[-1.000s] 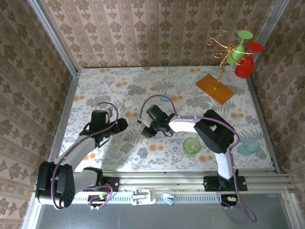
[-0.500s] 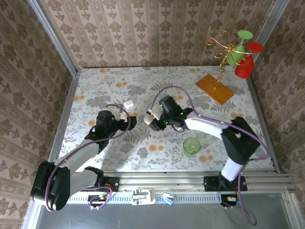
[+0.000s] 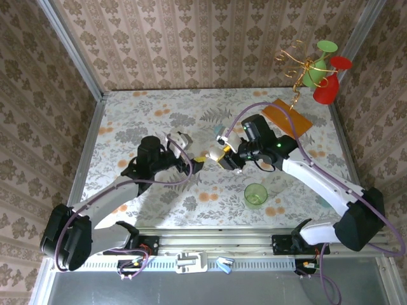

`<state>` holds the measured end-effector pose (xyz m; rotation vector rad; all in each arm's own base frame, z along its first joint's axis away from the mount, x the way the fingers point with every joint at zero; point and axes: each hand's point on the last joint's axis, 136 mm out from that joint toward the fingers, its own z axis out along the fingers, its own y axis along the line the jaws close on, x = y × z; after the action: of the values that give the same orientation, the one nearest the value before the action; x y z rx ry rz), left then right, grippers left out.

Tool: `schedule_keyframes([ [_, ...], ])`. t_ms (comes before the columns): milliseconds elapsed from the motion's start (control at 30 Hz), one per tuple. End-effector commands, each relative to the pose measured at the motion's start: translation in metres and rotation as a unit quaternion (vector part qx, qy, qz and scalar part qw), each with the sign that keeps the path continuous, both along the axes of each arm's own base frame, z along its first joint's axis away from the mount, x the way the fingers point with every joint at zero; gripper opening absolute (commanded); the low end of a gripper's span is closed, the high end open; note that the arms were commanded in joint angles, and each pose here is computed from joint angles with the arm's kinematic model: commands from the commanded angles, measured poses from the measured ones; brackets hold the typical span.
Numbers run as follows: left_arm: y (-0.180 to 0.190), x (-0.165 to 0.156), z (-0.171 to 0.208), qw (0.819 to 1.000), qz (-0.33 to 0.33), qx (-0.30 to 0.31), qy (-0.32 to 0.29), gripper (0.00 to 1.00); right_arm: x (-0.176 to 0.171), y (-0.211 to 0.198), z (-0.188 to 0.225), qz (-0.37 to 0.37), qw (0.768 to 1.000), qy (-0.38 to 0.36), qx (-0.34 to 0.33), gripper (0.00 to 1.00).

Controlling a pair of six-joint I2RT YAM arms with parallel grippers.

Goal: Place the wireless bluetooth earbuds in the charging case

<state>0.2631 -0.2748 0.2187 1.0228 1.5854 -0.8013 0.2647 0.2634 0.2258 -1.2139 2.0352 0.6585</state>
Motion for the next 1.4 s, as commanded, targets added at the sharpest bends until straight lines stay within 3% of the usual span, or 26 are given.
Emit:
schedule_keyframes([
  [0, -0.022, -0.04, 0.03, 0.989, -0.143, -0.04, -0.008, 1.0, -0.028, -0.002, 0.022, 0.047, 0.999, 0.015, 0.014, 0.26],
  [233, -0.029, -0.068, 0.051, 0.969, -0.23, -0.087, 0.005, 0.99, -0.041, 0.004, 0.045, 0.076, 0.996, 0.016, 0.052, 0.24],
  [467, -0.034, -0.08, 0.057, 0.952, -0.282, -0.112, 0.029, 0.88, -0.044, 0.01, 0.055, 0.097, 0.993, 0.016, 0.062, 0.22],
  [667, -0.033, -0.084, 0.067, 0.948, -0.289, -0.131, 0.02, 0.73, -0.042, 0.012, 0.057, 0.102, 0.993, 0.012, 0.06, 0.2],
  [1100, -0.034, -0.085, 0.066, 0.945, -0.297, -0.133, 0.029, 0.56, -0.04, 0.013, 0.053, 0.101, 0.993, 0.014, 0.052, 0.18],
  [1367, -0.036, -0.088, 0.066, 0.942, -0.307, -0.132, 0.035, 0.54, -0.04, 0.016, 0.056, 0.107, 0.992, 0.013, 0.063, 0.18],
])
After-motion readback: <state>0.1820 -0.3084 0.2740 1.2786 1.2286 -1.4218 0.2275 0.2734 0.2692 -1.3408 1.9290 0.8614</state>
